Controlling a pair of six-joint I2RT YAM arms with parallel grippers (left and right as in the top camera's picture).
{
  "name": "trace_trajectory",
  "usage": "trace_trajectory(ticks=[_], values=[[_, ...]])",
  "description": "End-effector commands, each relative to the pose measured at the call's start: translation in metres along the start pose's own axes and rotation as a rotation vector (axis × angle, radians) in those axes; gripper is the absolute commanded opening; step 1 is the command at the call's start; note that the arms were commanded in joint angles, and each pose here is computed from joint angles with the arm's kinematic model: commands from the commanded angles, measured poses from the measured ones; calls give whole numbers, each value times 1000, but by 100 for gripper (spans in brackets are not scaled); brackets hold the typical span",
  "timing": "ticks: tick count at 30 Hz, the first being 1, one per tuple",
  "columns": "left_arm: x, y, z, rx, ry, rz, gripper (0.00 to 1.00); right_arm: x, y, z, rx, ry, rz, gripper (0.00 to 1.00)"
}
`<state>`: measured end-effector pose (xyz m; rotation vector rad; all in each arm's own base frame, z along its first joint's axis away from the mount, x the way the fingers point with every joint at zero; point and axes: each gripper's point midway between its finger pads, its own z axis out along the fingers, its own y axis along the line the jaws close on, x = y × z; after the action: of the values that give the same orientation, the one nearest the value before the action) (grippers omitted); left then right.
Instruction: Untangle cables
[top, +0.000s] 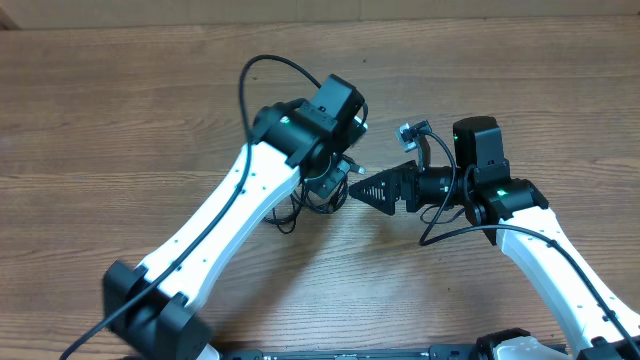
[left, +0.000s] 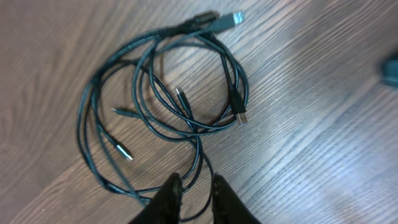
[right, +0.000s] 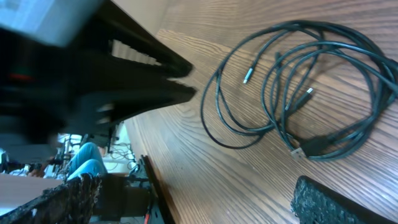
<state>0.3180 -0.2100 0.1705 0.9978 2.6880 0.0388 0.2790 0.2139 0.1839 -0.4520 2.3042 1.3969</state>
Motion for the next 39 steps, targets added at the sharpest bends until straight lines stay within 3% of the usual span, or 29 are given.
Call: trace_trajectory(ticks=[1, 3, 7, 10, 20, 29, 32, 39], values=[[-4, 3, 24, -25, 48, -70, 18, -4, -5, -3, 59, -17, -5, 100], [-3, 9, 35, -64, 72, -128, 31, -4, -8, -3, 75, -16, 1, 100], [-3, 13, 52, -86, 100, -188, 45, -4, -12, -3, 97, -18, 5, 100], [-4, 14, 62, -90, 112, -232, 62, -4, -12, -3, 97, -18, 1, 100], [6, 19, 101, -103, 197, -321, 65, -4, -16, -4, 120, -23, 2, 100], [11, 28, 130, -118, 238, -380, 60, 0, -22, -4, 153, -12, 9, 100], [11, 36, 131, -126, 230, -421, 71, 2, -24, -5, 163, -4, 6, 100], [16, 54, 133, -101, 238, -484, 71, 5, -30, -6, 199, 1, 21, 100]])
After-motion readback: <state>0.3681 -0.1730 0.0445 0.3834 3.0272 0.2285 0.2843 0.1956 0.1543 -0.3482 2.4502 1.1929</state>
